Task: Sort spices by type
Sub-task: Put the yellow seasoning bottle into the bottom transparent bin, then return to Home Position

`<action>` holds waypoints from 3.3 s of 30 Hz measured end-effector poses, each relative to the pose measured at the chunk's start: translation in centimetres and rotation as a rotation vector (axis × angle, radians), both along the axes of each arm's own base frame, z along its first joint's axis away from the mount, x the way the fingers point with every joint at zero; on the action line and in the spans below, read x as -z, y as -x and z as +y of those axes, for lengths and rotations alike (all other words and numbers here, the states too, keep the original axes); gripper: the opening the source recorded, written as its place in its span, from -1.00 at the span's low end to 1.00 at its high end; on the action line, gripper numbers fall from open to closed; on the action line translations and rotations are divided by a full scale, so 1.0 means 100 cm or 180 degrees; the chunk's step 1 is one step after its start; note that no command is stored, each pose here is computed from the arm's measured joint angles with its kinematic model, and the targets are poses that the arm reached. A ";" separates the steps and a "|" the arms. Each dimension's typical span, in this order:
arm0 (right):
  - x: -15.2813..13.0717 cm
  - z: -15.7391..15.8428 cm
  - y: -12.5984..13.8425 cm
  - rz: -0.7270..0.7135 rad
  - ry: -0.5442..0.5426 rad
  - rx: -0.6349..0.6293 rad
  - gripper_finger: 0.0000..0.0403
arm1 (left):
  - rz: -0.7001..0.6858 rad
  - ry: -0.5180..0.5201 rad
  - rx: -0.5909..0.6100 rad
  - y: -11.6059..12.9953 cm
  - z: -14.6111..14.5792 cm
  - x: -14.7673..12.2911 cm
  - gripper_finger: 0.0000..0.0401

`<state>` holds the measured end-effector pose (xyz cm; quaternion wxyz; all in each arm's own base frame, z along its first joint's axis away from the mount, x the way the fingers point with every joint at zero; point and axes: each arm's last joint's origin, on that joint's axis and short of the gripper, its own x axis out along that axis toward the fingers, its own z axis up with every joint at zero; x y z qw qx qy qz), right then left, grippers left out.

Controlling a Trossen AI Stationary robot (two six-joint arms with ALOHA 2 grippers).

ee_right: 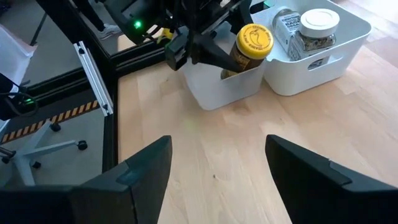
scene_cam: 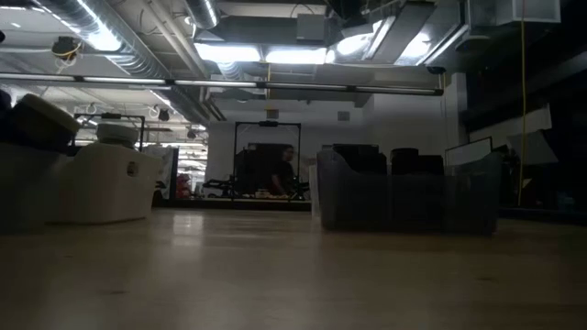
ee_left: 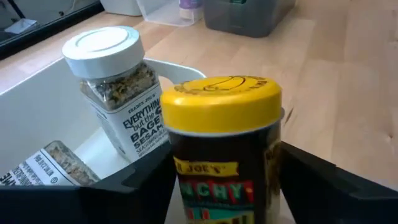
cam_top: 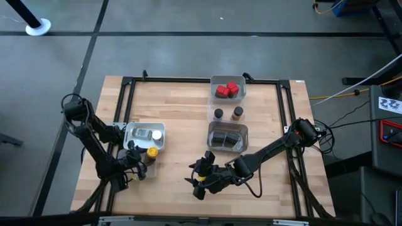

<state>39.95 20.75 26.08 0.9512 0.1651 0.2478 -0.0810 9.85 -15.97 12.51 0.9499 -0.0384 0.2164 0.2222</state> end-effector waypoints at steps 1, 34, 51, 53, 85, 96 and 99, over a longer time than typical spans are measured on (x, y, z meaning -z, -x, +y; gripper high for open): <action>0.000 0.000 0.000 0.0000 0.0001 0.0001 0.29 | 0.0014 -0.0002 -0.0001 0.000 0.000 0.000 0.27; 0.000 0.000 0.000 0.0000 -0.0002 -0.0003 0.29 | 0.0356 -0.0380 0.0146 -0.004 -0.022 -0.047 0.38; -0.143 -0.063 0.104 -0.0300 0.0567 -0.0230 0.29 | -0.0731 -0.0714 0.0214 0.009 0.039 -0.230 0.38; -0.155 -0.072 0.123 -0.0251 0.0693 -0.0303 0.29 | -0.0897 -0.0484 0.0149 0.018 0.060 -0.245 0.38; -0.072 -0.224 0.223 -0.1097 0.0427 -0.0561 0.29 | -0.1844 0.0587 -0.0285 0.048 0.124 -0.139 0.38; -0.023 -0.268 0.233 -0.1162 -0.0099 -0.0770 0.29 | -0.1986 0.0763 -0.0606 0.022 0.089 -0.118 0.38; -0.022 -0.276 0.238 -0.1160 -0.0155 -0.0755 0.29 | -0.1832 0.0737 -0.0728 0.006 0.080 -0.119 0.38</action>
